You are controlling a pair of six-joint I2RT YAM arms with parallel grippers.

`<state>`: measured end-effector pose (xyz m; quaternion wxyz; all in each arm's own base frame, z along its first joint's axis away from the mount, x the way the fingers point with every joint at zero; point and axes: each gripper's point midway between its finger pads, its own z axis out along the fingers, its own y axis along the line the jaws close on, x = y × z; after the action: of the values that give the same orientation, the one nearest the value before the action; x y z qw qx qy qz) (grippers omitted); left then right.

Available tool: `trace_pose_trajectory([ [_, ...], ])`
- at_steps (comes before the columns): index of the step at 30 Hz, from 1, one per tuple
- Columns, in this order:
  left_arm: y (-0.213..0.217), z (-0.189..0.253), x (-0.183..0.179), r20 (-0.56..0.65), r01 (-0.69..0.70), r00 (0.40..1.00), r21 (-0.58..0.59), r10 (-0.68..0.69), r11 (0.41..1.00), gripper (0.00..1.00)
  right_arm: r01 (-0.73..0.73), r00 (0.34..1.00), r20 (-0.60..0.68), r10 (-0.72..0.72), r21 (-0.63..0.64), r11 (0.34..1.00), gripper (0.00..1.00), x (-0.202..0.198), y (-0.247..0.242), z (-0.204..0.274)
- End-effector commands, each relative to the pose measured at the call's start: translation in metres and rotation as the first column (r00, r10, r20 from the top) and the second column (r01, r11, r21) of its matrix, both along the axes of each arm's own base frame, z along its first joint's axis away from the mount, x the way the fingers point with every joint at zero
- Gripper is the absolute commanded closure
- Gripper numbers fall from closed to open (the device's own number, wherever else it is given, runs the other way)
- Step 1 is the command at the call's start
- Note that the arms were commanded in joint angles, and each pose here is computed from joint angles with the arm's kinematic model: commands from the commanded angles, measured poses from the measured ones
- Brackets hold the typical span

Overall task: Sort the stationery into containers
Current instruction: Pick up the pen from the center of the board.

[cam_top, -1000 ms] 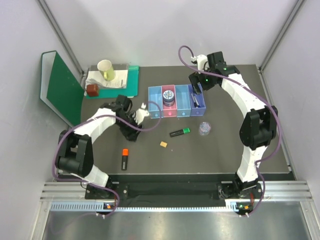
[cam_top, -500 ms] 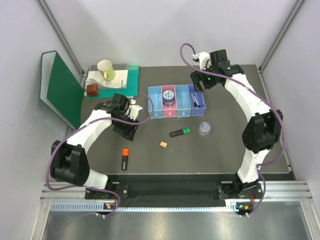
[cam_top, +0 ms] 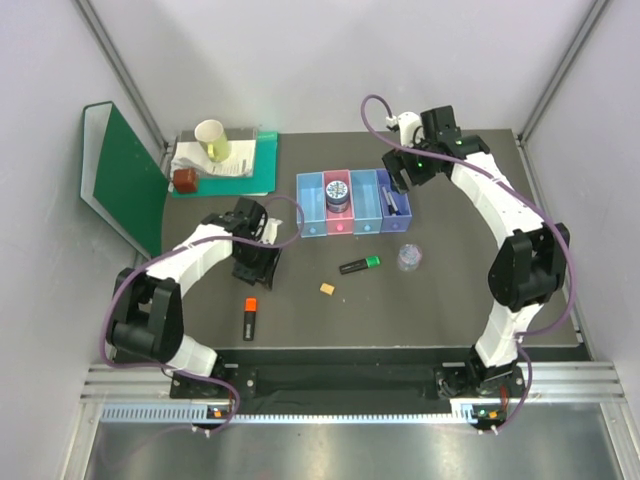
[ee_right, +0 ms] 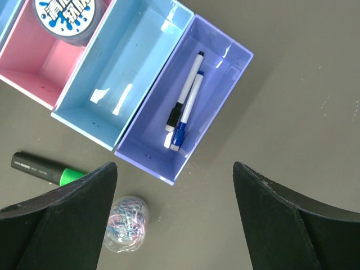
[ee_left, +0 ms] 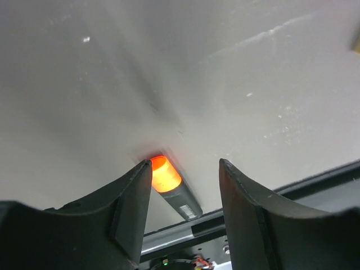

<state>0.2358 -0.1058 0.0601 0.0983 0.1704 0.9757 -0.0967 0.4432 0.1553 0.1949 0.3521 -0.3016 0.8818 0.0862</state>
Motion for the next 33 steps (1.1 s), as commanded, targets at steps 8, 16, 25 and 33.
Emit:
trace_pose_trajectory([
  [8, -0.001, 0.008, 0.044, 0.192, -0.27, 0.944, -0.024, 0.27, 0.963, 0.4, -0.012, 0.996, 0.085, 0.011, 0.003, 1.0, 0.16, 0.002, 0.004, 0.021],
  [16, 0.013, 0.004, 0.019, 0.225, -0.441, 0.867, -0.069, 0.445, 0.895, 0.37, -0.008, 0.997, 0.07, 0.009, -0.018, 1.0, 0.16, 0.003, 0.002, 0.011],
  [25, 0.01, 0.002, -0.018, 0.242, -0.467, 0.85, -0.067, 0.468, 0.882, 0.31, -0.018, 0.998, 0.064, 0.02, -0.028, 0.999, 0.16, -0.003, 0.01, 0.007],
  [33, 0.027, -0.022, -0.026, 0.239, -0.511, 0.84, 0.045, 0.487, 0.858, 0.29, -0.014, 0.997, 0.077, 0.016, -0.033, 0.999, 0.16, -0.005, 0.009, 0.013],
])
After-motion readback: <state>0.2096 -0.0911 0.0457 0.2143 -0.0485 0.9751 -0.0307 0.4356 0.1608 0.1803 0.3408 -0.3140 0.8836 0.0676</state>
